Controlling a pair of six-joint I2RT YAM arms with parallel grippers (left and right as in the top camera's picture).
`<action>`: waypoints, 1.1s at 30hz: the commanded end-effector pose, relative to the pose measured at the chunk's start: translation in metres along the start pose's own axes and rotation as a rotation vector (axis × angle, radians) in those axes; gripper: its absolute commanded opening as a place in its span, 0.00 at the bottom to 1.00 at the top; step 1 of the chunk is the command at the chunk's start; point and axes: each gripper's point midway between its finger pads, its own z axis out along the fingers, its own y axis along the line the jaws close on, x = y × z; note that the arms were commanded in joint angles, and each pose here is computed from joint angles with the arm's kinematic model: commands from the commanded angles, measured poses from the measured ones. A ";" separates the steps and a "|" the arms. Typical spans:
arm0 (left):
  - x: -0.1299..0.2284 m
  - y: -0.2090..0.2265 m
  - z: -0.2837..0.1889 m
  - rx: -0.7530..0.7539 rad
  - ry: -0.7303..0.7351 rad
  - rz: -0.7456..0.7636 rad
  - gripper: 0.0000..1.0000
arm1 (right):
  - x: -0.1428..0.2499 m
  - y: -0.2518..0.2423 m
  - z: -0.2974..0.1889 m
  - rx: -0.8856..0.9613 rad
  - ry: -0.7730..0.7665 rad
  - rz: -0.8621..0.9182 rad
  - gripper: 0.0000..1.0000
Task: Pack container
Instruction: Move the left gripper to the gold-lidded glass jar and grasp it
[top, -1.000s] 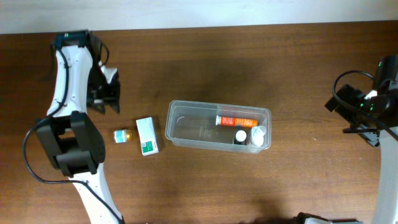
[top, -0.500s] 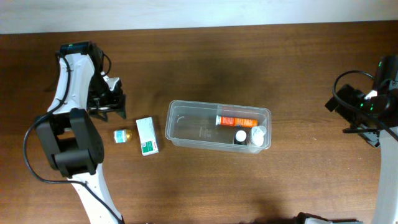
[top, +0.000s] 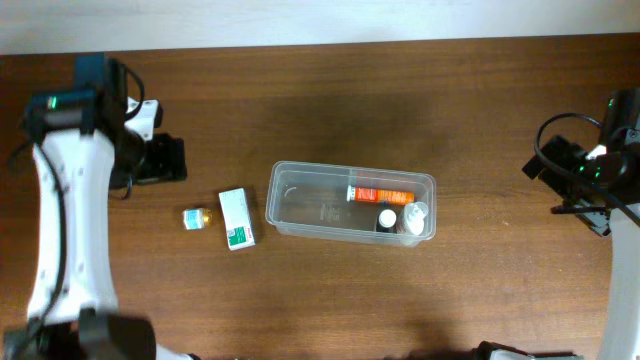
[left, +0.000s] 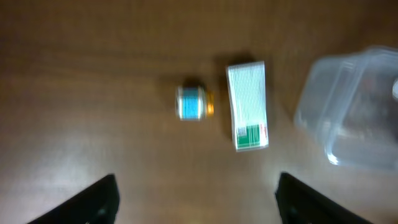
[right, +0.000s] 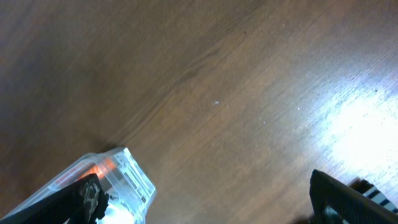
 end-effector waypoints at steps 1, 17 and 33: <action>0.023 0.007 0.048 -0.021 0.108 -0.034 0.84 | -0.002 -0.001 -0.003 -0.001 -0.010 0.008 0.98; 0.038 0.002 0.145 0.028 0.179 0.081 0.79 | -0.002 -0.001 -0.002 -0.001 -0.010 0.008 0.98; 0.042 -0.002 0.182 -0.034 0.250 0.124 0.66 | -0.002 -0.001 -0.002 -0.001 -0.010 0.008 0.98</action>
